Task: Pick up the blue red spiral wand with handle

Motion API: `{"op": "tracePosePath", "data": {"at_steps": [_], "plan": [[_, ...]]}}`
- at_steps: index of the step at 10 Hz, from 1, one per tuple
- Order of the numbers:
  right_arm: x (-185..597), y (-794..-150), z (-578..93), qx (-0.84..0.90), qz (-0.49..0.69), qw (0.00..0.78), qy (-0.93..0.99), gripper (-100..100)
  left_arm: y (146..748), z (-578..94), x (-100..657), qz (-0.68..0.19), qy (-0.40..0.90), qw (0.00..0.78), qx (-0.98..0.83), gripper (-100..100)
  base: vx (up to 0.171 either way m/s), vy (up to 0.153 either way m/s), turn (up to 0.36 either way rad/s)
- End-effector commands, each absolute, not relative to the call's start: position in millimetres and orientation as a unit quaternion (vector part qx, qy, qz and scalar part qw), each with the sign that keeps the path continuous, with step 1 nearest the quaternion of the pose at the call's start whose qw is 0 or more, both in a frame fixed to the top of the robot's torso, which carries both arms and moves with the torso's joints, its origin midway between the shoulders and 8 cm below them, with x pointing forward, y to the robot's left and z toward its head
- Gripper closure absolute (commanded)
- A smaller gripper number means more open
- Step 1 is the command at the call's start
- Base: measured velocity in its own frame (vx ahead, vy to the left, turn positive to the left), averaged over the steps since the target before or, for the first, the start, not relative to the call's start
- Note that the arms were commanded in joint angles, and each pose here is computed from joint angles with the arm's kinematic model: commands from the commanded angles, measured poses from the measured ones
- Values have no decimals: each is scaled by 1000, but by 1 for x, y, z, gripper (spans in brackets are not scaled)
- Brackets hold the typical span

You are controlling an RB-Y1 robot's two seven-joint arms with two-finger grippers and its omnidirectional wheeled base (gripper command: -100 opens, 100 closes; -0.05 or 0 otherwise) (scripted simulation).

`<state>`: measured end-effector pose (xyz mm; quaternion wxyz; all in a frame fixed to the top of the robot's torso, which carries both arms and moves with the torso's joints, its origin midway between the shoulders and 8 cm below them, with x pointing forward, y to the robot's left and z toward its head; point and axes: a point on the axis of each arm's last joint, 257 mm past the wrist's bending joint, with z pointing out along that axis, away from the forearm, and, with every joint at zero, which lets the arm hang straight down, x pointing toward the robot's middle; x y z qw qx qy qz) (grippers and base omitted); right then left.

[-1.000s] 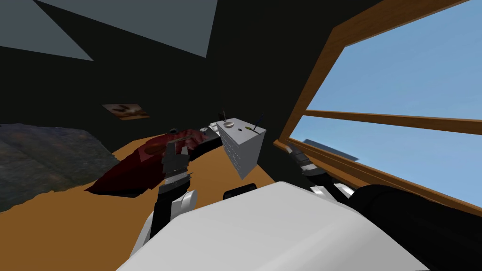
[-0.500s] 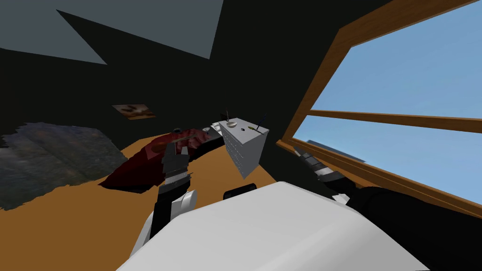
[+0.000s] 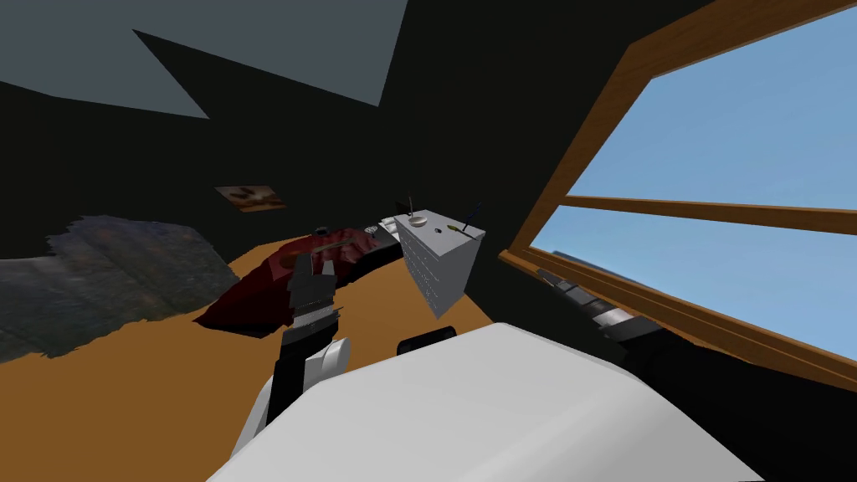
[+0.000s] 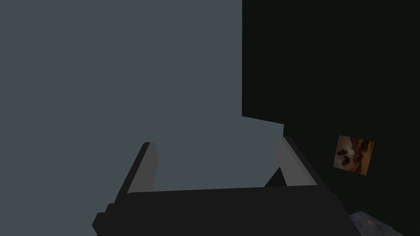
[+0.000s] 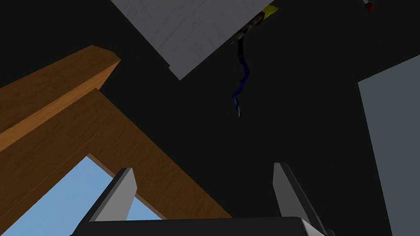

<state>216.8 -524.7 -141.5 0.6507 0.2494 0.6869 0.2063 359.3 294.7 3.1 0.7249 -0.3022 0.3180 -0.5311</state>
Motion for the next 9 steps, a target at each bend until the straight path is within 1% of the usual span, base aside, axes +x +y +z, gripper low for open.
{"op": "tracePosePath", "data": {"at_steps": [1, 4, 5, 6, 9], "plan": [[202, -547, -145, 239, 169, 635, 715, -100, 295, 3, 359, -531, 318, 725, -302, 0, 35, 90, 71], [181, -566, -149, 233, 134, 613, 743, -100, 295, 3, 359, -531, 318, 725, -302, 0, 56, 84, 59], [171, -582, -146, 220, 107, 601, 761, -100, 295, 3, 359, -531, 318, 725, -302, 0, 88, 102, 79], [164, -583, -149, 224, 103, 595, 765, -100, 295, 3, 359, -531, 318, 725, -302, 0, 76, 87, 42], [138, -614, -145, 202, 49, 560, 802, -100, 295, 3, 359, -531, 318, 725, -302, 0, 81, 85, 71]]}}
